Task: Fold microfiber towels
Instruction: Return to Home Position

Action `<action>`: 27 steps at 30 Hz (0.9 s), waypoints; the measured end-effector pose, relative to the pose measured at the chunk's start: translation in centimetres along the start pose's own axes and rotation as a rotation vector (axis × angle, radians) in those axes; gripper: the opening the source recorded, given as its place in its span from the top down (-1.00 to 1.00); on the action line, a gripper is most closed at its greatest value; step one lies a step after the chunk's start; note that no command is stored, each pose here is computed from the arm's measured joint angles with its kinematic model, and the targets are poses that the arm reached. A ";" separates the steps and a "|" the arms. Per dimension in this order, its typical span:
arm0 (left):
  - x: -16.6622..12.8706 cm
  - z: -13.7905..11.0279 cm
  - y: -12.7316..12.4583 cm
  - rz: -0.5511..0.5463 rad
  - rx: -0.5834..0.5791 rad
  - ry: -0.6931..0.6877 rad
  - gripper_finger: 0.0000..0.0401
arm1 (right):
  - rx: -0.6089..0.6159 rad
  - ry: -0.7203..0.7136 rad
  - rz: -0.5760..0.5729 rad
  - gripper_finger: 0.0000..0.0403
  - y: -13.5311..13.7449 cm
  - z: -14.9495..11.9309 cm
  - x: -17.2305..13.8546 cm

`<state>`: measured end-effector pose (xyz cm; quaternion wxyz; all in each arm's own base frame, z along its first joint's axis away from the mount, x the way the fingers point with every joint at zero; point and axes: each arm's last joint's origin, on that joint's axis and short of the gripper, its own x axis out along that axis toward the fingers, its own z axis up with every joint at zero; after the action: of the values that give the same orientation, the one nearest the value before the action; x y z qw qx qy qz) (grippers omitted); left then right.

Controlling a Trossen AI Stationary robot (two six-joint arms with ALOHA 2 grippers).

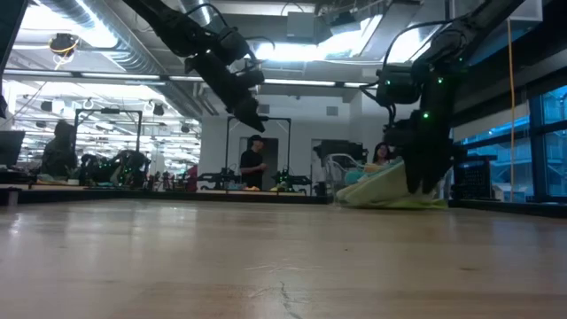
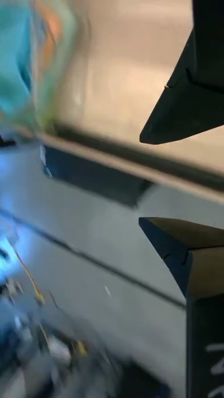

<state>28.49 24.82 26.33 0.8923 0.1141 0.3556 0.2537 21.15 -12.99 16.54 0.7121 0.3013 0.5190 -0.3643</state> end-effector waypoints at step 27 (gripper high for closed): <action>-14.3 3.2 -9.1 -0.483 -0.207 0.019 0.03 | -0.404 -0.293 0.191 -0.07 2.8 -3.5 -10.6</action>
<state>25.23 9.35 33.40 0.9305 -0.0682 0.3530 0.0695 19.59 -6.46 25.92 0.8564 0.1448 0.4418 -0.2244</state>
